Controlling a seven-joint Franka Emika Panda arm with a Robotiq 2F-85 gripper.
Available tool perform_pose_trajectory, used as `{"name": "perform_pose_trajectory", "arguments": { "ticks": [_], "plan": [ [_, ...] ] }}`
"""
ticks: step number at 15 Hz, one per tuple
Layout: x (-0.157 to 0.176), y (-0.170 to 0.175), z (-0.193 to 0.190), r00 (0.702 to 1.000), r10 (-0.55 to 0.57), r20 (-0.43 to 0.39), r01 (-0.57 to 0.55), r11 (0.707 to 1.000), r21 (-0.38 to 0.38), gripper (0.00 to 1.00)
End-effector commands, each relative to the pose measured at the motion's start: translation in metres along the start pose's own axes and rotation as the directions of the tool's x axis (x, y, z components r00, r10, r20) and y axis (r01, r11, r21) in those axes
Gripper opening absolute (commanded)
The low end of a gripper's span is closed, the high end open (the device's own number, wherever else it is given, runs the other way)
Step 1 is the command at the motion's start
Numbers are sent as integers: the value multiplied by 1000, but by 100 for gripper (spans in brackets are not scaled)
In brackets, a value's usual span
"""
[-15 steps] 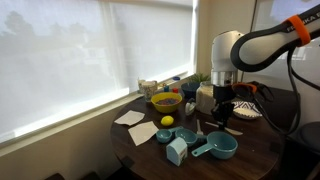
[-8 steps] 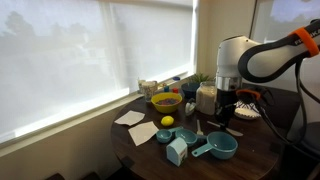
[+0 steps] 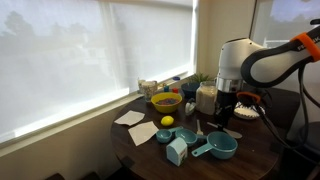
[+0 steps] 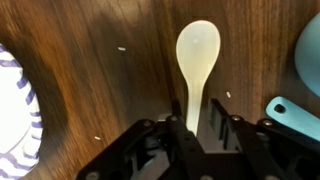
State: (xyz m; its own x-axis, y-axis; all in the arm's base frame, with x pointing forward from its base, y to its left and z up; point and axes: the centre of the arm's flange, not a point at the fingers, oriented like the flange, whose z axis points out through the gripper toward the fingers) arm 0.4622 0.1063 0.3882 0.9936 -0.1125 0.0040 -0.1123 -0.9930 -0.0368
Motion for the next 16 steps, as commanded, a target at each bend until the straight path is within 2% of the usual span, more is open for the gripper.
{"name": "perform_pose_trajectory", "arguments": {
  "ticks": [1, 4, 5, 6, 9, 12, 16],
  "plan": [
    [-8, 2, -31, 998, -11, -61, 10, 1000, -9, 67],
    [-15, 1, -70, 995, -17, -99, 17, 1000, -8, 87],
    [-20, 2, -88, 995, -30, -99, 32, 999, 18, 95],
    [-25, 4, -102, 994, -35, -101, 37, 999, 23, 99],
    [-47, 15, -151, 992, 21, -126, -21, 1000, 7, 100],
    [-68, 27, -188, 989, 92, -116, -94, 995, -15, 100],
    [-88, 37, -213, 982, 166, -86, -170, 985, -35, 100]
  ]
}}
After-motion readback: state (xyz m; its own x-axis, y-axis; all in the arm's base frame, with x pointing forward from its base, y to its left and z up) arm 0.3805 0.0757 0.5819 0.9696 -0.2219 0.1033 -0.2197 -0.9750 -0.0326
